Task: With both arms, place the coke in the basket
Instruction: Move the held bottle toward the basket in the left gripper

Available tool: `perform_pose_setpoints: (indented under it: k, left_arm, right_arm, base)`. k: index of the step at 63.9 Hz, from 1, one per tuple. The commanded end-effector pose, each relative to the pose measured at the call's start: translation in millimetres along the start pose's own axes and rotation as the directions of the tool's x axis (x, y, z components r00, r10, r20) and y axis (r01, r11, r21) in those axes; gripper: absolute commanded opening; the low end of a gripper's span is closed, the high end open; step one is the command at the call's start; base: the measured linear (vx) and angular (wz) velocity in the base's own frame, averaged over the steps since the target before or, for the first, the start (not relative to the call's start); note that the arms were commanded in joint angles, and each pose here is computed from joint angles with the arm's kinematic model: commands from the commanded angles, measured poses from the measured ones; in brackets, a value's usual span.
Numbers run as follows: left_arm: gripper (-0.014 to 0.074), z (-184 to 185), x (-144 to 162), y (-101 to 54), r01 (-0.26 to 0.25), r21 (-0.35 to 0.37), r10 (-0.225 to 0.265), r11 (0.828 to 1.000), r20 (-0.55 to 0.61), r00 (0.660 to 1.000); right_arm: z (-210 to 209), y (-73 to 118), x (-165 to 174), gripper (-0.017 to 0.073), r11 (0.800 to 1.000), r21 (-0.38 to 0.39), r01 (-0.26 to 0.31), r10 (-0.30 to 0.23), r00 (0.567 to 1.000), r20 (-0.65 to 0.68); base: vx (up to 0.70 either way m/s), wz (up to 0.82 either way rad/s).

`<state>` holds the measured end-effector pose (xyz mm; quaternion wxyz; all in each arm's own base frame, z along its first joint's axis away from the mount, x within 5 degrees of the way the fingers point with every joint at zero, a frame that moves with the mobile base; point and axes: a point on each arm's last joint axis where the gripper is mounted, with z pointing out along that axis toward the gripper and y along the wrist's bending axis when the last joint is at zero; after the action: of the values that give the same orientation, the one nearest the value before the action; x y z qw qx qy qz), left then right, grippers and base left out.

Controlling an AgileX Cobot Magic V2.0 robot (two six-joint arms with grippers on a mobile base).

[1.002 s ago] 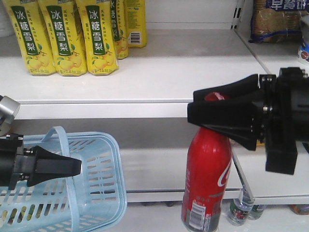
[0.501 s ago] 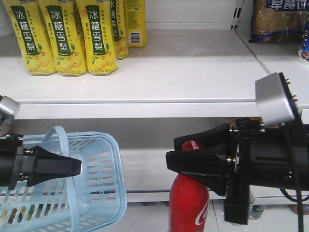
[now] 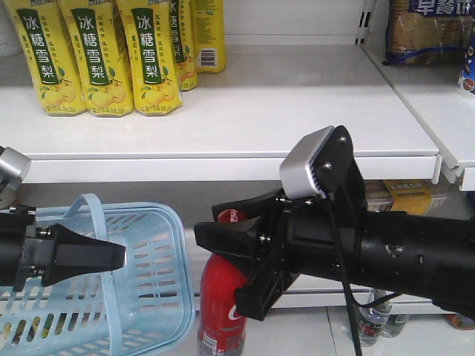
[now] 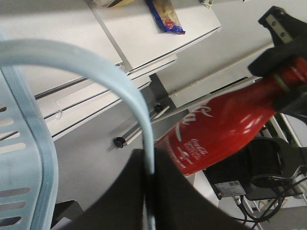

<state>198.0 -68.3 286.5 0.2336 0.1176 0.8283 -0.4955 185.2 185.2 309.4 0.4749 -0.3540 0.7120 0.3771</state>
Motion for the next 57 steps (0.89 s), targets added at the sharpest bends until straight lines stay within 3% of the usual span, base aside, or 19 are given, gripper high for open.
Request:
perform_pose_setpoints:
  k: [1, 57]
  left_arm:
    - [-0.0006, -5, -9, -17.0, -0.043, 0.068, 0.039, 0.997, 0.061, 0.997]
    - [-0.0006, -5, -9, -17.0, -0.043, 0.068, 0.039, 0.997, 0.061, 0.997]
  right_arm:
    - [3, 2.5, -24, 0.0169, 0.998, -0.036, -0.059, 0.062, 0.993, 0.097]
    - [86, -33.7, -31, 0.0169, 0.986, -0.123, -0.110, 0.114, 0.993, 0.025]
  base:
    - [0.00, 0.00]
    - [0.00, 0.00]
